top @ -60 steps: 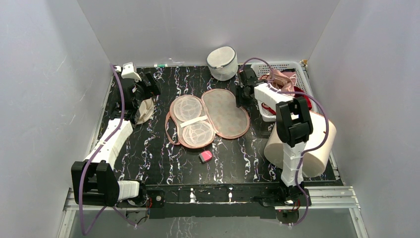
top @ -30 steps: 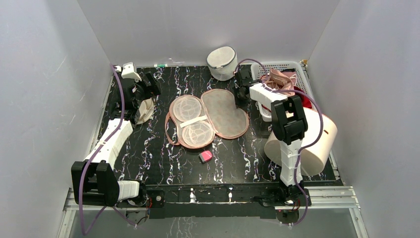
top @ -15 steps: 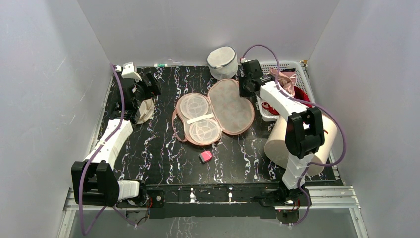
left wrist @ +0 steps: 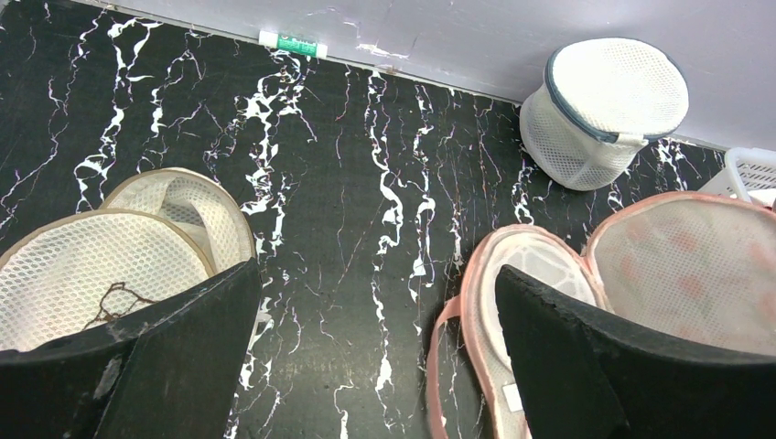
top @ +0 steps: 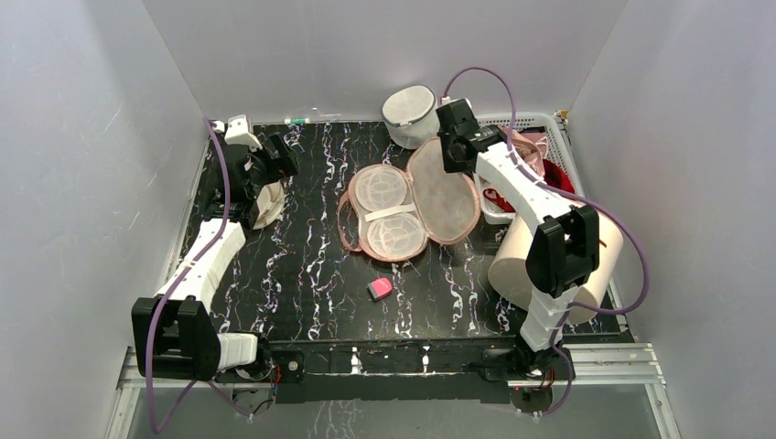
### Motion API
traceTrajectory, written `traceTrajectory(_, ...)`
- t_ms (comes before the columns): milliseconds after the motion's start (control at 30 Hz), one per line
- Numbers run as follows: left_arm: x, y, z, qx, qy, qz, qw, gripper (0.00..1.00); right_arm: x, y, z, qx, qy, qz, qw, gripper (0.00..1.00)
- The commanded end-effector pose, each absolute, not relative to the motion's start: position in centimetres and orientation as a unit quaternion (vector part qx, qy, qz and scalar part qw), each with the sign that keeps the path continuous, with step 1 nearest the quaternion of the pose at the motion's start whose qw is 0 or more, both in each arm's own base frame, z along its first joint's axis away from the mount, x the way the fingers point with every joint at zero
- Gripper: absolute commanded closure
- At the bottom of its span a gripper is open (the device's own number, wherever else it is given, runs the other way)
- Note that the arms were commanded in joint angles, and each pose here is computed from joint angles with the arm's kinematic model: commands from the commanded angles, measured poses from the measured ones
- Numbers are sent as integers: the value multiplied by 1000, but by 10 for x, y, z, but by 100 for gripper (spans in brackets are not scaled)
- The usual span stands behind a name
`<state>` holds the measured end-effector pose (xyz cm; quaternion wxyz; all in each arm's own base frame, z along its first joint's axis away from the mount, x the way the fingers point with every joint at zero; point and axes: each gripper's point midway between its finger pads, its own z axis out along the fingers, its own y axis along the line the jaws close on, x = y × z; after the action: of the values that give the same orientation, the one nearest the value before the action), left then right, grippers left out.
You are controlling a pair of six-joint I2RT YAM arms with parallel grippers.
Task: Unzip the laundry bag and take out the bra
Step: Close the laundry bag at the center of the board.
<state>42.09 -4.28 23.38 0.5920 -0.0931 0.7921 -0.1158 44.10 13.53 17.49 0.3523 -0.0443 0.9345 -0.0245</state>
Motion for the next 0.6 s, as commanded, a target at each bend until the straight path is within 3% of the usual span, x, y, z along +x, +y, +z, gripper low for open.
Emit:
traceTrajectory(0,420,-43,253,-91,775,-120,613,2,438,149,232,-58,906,-93,410,100)
traceTrajectory(333,419,-42,257,-91,772,-118,618,2,418,224,218,-136,886,-182,403,100)
traceTrajectory(567,420,-42,255,-90,774,-118,616,2,405,296,191,-189,881,-167,399,100)
